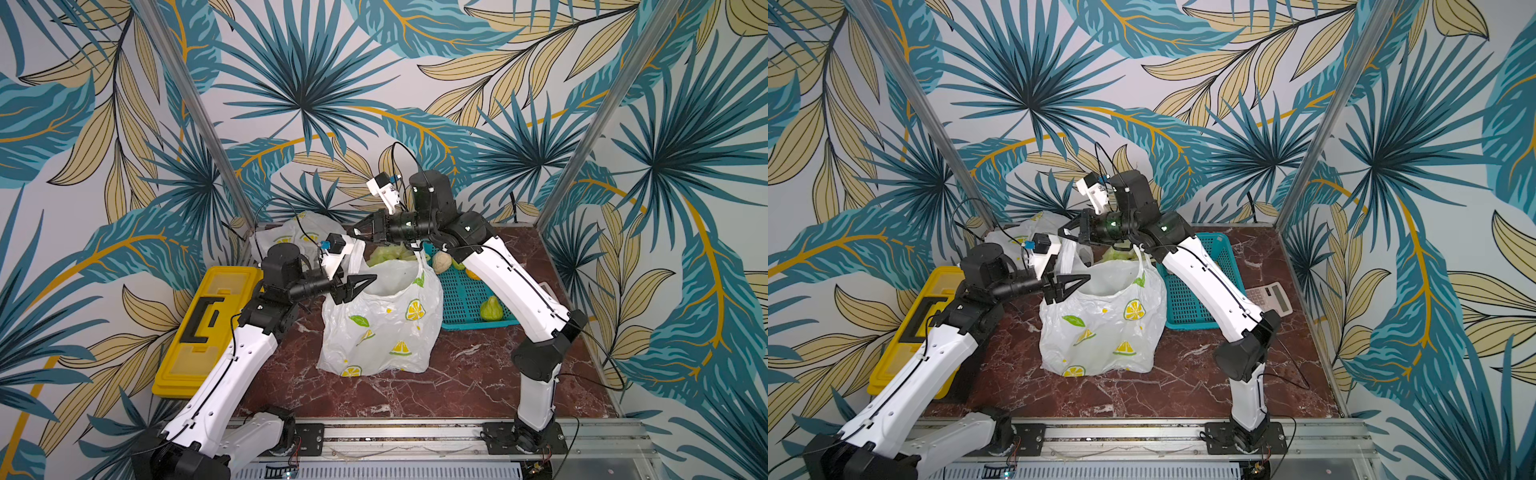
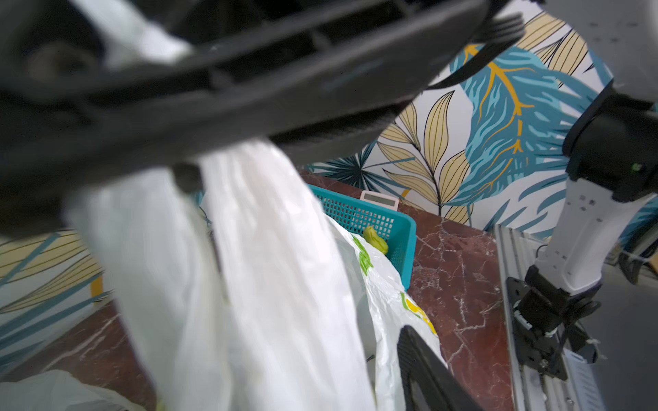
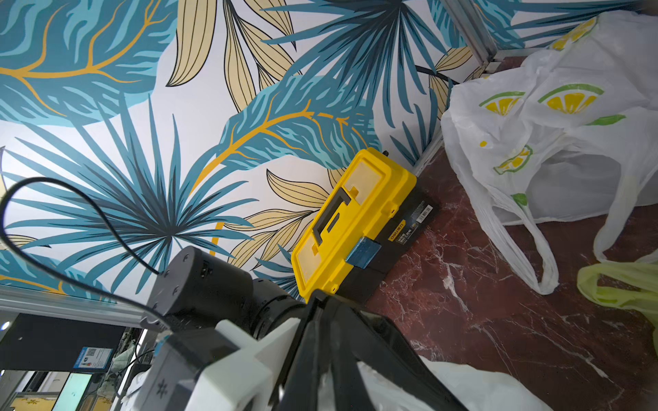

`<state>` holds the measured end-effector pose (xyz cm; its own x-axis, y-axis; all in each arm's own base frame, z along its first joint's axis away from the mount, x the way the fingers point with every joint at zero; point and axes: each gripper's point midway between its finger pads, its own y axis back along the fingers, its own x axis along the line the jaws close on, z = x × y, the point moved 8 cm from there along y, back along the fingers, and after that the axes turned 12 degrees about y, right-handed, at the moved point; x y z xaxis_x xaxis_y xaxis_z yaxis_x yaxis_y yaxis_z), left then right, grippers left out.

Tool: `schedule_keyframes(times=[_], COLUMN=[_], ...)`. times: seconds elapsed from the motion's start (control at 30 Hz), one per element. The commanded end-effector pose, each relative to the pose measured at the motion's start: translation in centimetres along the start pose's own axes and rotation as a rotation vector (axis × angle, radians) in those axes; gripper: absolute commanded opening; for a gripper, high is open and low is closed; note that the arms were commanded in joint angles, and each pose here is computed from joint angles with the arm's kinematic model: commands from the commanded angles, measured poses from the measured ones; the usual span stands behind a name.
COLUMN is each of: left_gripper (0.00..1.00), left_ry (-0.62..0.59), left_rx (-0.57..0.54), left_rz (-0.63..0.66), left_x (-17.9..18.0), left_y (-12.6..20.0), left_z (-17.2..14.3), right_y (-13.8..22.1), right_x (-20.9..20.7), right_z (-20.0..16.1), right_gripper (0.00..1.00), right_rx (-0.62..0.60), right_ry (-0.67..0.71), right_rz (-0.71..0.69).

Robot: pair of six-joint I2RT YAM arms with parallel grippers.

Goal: Place the pears into plastic bags & tie knots
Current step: Tie the plastic bag at the center of the board.

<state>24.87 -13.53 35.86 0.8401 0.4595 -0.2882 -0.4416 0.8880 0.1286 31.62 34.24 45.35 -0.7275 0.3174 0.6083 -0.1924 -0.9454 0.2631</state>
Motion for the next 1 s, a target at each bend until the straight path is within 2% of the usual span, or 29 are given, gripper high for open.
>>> schedule_keyframes(times=[0.0, 0.07, 0.17, 0.23, 0.27, 0.3, 0.33, 0.43, 0.57, 0.67, 0.77, 0.9, 0.97], left_gripper=[0.48, 0.42, 0.27, 0.17, 0.11, 0.02, 0.0, 0.0, 0.0, 0.0, 0.0, 0.0, 0.0], left_ry=[-0.012, 0.005, 0.034, 0.062, 0.078, 0.1, 0.128, 0.186, 0.222, 0.218, 0.206, 0.214, 0.215], left_rx=[-0.013, -0.007, 0.0, 0.004, 0.005, 0.003, -0.001, -0.011, -0.016, -0.023, -0.027, -0.023, -0.023], left_rz=[-0.063, -0.063, -0.063, -0.06, -0.048, -0.022, 0.019, 0.112, 0.144, 0.128, 0.116, 0.096, 0.091], left_x=[0.0, 0.3, 0.8, 1.2, 1.4, 1.8, 2.4, 3.5, 3.6, 3.0, 2.6, 2.5, 2.4], left_y=[0.0, -0.1, -0.5, -0.8, -0.9, -1.0, -1.1, -1.0, -0.7, -0.3, -0.1, -0.1, -0.2], left_z=[0.0, -0.2, -0.3, -0.2, -0.1, -0.1, -0.2, -0.8, -1.4, -1.2, -1.1, -1.1, -1.0], right_y=[0.7, 0.8, 0.8, 0.7, 0.9, 1.4, 2.4, 6.7, 12.1, 14.0, 13.5, 12.2, 11.6], right_x=[1.5, 1.1, 0.6, 0.2, 0.0, -0.3, -0.7, -2.9, -8.0, -11.0, -12.0, -12.8, -13.8], right_z=[0.7, 0.7, 0.8, 0.7, 0.7, 0.7, 0.8, 0.4, -3.0, -6.8, -8.9, -9.4, -9.4], right_gripper=[0.09, 0.09, 0.09, 0.12, 0.18, 0.28, 0.37, 0.59, 0.74, 0.79, 0.83, 0.93, 0.95], right_rx=[-0.035, -0.041, -0.05, -0.046, -0.047, -0.045, -0.056, -0.11, -0.17, -0.095, -0.031, -0.044, -0.031], right_ry=[0.018, 0.014, -0.004, -0.006, -0.001, 0.003, 0.018, 0.053, 0.068, 0.12, 0.126, 0.127, 0.128], right_rz=[0.066, 0.056, 0.059, 0.055, 0.047, 0.022, -0.027, -0.236, -0.51, -0.716, -0.717, -0.68, -0.696])
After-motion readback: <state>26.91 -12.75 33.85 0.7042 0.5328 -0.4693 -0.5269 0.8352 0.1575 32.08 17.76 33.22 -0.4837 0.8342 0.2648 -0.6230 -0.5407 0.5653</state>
